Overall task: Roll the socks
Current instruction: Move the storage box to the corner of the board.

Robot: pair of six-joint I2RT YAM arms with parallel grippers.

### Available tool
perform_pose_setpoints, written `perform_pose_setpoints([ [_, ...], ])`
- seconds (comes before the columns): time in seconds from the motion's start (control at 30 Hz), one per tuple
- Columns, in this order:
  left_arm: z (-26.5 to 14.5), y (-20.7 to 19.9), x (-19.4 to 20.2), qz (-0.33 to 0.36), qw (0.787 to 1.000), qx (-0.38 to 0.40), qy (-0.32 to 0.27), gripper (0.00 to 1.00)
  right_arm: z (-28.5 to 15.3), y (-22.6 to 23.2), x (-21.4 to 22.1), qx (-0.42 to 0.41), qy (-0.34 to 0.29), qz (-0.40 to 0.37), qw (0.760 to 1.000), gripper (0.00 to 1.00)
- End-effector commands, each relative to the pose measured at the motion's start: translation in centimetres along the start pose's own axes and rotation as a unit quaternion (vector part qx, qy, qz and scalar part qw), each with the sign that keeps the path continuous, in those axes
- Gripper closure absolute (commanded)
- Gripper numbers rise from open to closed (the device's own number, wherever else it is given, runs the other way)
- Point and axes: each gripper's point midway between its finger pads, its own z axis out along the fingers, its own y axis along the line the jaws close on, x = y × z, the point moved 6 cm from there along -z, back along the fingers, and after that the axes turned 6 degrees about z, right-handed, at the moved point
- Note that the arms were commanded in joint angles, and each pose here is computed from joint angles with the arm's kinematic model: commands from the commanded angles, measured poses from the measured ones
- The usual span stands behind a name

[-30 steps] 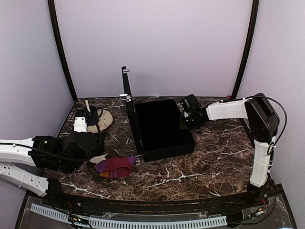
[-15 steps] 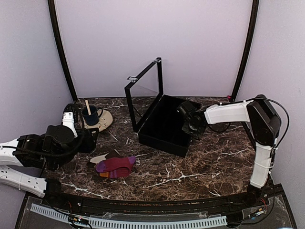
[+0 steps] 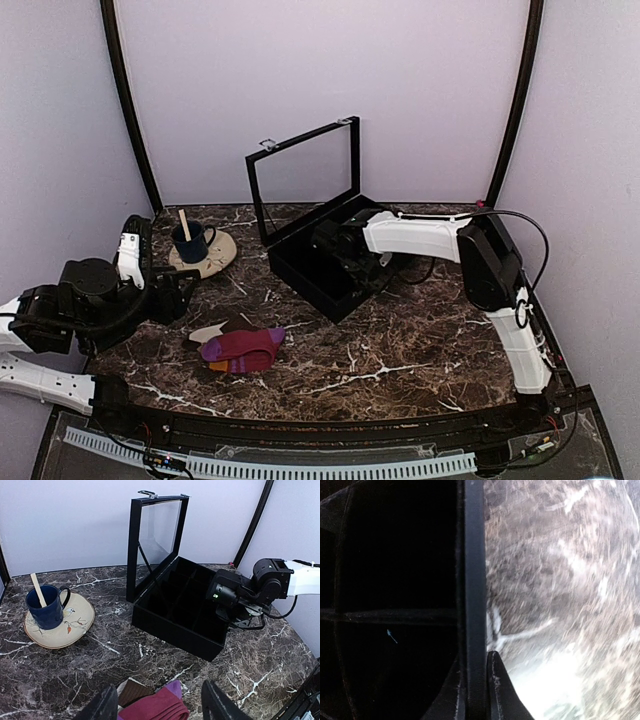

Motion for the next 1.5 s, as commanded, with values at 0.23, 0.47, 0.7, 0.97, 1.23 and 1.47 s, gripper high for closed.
perform_pose_setpoints([
  [0.23,0.1,-0.6,-0.5,0.02,1.0,0.008,-0.008,0.4,-0.9,5.7,3.6,-0.078,0.018,0.182,0.98,1.0],
  [0.47,0.3,-0.7,-0.6,0.018,1.0,-0.001,-0.003,0.41,-0.9,8.1,4.9,-0.118,0.029,0.229,0.966,1.0],
  [0.7,0.0,-0.2,-0.7,0.012,1.0,-0.008,0.002,0.41,-0.6,10.8,6.3,-0.158,0.045,0.242,0.956,0.98],
  [0.97,-0.2,0.2,-0.4,0.019,1.0,-0.014,0.007,0.4,-0.4,13.6,7.1,-0.222,0.053,0.246,0.942,0.87],
  [1.23,-0.3,0.8,0.2,0.015,1.0,-0.02,0.008,0.4,-1.0,15.9,7.6,-0.283,0.063,0.245,0.925,0.65],
  [1.47,-0.8,1.5,0.1,0.008,1.0,-0.027,0.006,0.4,-2.8,14.5,6.3,-0.293,0.043,0.24,0.925,0.56],
])
